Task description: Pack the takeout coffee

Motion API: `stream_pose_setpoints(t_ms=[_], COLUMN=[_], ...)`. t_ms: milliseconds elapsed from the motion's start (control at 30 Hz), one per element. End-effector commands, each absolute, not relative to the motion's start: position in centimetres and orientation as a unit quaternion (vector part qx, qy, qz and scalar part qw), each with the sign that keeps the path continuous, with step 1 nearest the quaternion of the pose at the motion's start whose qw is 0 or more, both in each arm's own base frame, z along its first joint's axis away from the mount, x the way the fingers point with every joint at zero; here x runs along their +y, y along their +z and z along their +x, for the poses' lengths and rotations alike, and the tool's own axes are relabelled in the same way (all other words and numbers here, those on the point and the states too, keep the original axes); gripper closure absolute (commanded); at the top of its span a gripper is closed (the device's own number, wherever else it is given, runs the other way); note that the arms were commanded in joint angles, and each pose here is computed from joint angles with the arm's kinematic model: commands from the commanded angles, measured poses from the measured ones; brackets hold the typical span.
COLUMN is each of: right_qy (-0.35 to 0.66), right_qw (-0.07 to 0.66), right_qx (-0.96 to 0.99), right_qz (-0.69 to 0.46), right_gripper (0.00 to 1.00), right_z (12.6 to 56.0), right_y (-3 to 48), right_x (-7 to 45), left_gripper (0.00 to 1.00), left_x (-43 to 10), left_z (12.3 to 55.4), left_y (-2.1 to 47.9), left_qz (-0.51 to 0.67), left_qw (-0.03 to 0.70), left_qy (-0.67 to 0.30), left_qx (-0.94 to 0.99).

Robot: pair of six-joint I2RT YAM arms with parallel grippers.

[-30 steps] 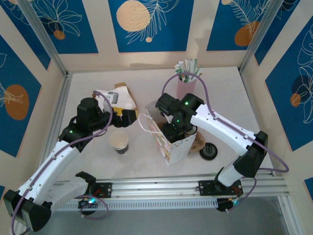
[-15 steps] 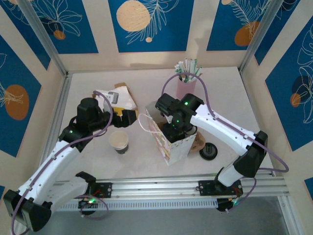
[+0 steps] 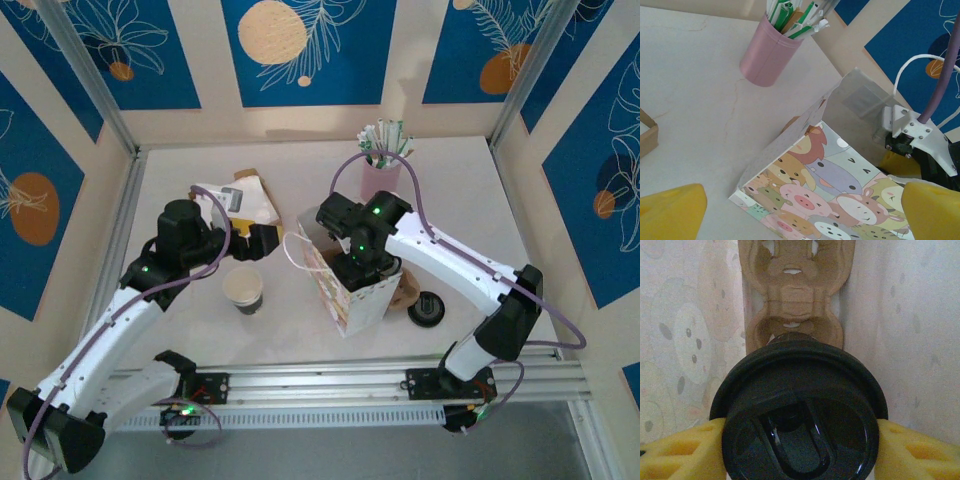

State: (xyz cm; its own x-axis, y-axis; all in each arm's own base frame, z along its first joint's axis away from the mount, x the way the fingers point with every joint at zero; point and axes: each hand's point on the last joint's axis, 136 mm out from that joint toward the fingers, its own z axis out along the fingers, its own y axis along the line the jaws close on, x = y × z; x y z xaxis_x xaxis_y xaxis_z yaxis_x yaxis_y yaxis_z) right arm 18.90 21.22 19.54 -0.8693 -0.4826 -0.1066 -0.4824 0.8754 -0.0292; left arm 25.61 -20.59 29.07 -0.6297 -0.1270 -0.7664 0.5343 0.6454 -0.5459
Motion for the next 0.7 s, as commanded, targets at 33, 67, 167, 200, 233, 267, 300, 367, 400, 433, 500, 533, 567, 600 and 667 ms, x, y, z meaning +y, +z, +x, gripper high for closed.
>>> stream_pose_setpoints(t_ms=[33, 67, 167, 200, 233, 267, 300, 367, 400, 433, 500, 533, 567, 600, 667], right_qy=[-0.016, -0.016, -0.018, -0.017, -0.017, -0.018, -0.018, -0.017, -0.018, -0.018, -0.018, -0.018, -0.019, -0.019, -0.02], right_qw=[0.034, 0.034, 0.03, 0.029, 0.027, 0.027, 0.027, 0.026, 0.026, 0.025, 0.024, 0.023, 0.022, 0.021, 0.022], right_qx=[0.97, 0.97, 0.97, 0.97, 0.97, 0.97, 0.97, 0.97, 0.97, 0.97, 0.971, 0.971, 0.971, 0.971, 0.971], right_qz=[-0.241, -0.241, -0.24, -0.24, -0.24, -0.24, -0.24, -0.239, -0.239, -0.24, -0.239, -0.238, -0.239, -0.238, -0.238], right_gripper=[0.43, 0.43, 0.42, 0.43, 0.43, 0.43, 0.43, 0.42, 0.42, 0.43, 0.43, 0.43, 0.43, 0.43, 0.43], right_z=[18.41, 18.38, 18.29, 18.27, 18.24, 18.23, 18.24, 18.24, 18.26, 18.26, 18.25, 18.26, 18.26, 18.26, 18.29], right_y=[19.29, 19.33, 19.32, 19.28, 19.25, 19.24, 19.21, 19.23, 19.21, 19.18, 19.15, 19.13, 19.15, 19.09, 19.11], right_x=[20.6, 20.63, 20.59, 20.59, 20.59, 20.56, 20.6, 20.6, 20.57, 20.6, 20.62, 20.61, 20.56, 20.57, 20.55], left_gripper=[0.0, 0.0, 0.0, 0.0, 0.0, 0.0, 0.0, 0.0, 0.0, 0.0, 0.0, 0.0, 0.0, 0.0, 0.0], left_x=[-20.83, -20.86, -20.85, -20.85, -20.84, -20.86, -20.83, -20.85, -20.85, -20.83, -20.85, -20.85, -20.85, -20.85, -20.85], left_z=[25.26, 25.27, 25.27, 25.26, 25.29, 25.27, 25.3, 25.28, 25.28, 25.28, 25.26, 25.27, 25.25, 25.25, 25.26], left_y=[29.61, 29.61, 29.68, 29.71, 29.65, 29.64, 29.64, 29.6, 29.6, 29.6, 29.61, 29.59, 29.66, 29.7, 29.64], left_qz=[0.14, 0.14, 0.14, 0.14, 0.14, 0.14, 0.139, 0.14, 0.14, 0.14, 0.14, 0.14, 0.14, 0.14, 0.14], left_qw=[0.422, 0.422, 0.423, 0.423, 0.423, 0.422, 0.423, 0.422, 0.422, 0.423, 0.423, 0.422, 0.423, 0.423, 0.423], left_qy=[-0.404, -0.405, -0.405, -0.405, -0.404, -0.405, -0.404, -0.405, -0.404, -0.404, -0.404, -0.404, -0.404, -0.405, -0.404], left_qx=[0.799, 0.799, 0.799, 0.798, 0.799, 0.799, 0.799, 0.799, 0.799, 0.799, 0.799, 0.799, 0.799, 0.798, 0.799])
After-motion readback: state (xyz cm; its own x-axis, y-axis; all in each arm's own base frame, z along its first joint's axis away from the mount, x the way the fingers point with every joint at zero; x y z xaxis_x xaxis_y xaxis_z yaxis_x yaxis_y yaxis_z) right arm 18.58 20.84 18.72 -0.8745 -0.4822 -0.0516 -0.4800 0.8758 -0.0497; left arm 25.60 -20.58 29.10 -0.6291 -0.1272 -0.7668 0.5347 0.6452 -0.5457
